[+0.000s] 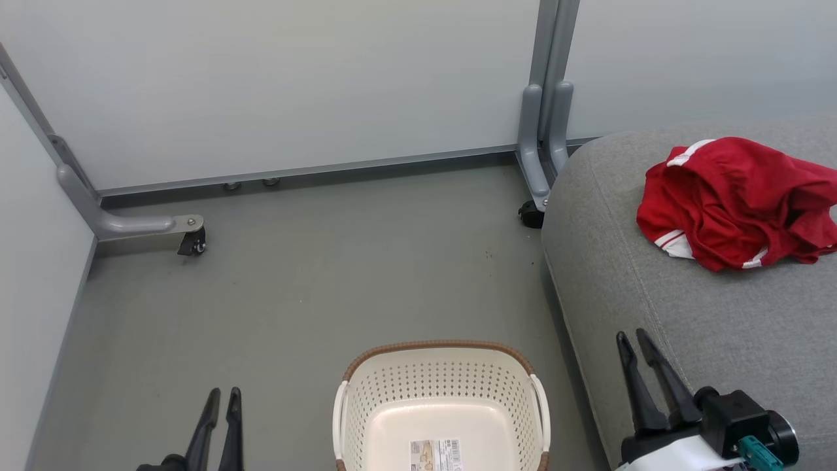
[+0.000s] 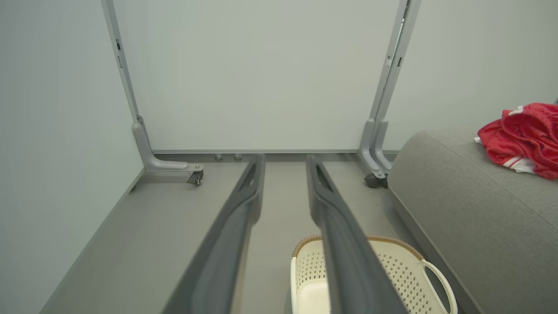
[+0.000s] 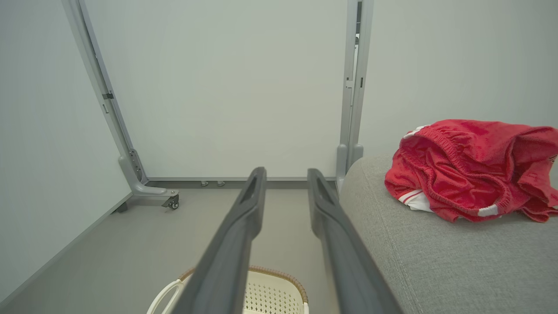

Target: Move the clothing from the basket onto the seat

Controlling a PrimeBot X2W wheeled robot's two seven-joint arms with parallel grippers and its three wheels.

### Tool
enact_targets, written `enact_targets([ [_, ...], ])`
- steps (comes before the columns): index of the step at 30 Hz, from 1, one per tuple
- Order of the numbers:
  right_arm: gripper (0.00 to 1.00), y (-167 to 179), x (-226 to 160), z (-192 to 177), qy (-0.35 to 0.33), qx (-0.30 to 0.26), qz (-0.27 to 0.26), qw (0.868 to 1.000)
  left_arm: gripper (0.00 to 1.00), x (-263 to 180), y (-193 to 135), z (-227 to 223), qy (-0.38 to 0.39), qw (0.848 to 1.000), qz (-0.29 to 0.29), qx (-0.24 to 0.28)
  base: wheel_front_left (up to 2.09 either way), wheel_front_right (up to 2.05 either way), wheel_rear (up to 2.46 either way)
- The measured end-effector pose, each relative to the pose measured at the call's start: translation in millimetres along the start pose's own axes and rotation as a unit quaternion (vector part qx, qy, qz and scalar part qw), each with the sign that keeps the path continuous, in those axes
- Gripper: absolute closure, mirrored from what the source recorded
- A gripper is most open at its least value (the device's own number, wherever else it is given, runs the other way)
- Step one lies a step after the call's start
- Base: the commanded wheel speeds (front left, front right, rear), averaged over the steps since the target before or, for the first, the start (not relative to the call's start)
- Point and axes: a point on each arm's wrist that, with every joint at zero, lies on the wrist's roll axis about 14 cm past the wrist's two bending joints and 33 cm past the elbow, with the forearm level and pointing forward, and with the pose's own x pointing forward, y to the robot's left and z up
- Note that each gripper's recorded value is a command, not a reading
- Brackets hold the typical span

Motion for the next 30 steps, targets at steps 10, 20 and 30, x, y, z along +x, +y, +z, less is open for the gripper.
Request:
enact_targets([
  [10,1.00,-8.2,-7.2,-19.5,0.032,0.067,-0.025,0.997,1.00,-2.0,5.1,-16.8,0.031,0.997,0.019,-0.062,0.00,0.00,0.00],
  [20,1.00,-20.9,-1.6,-21.7,0.035,0.157,-0.054,0.986,1.00,7.5,12.1,-17.0,0.034,0.987,0.039,-0.149,0.00,0.00,0.00],
  [30,1.00,-33.0,3.4,-22.8,0.033,0.235,-0.077,0.968,1.00,17.3,18.4,-15.6,0.033,0.973,0.054,-0.224,0.00,0.00,0.00],
])
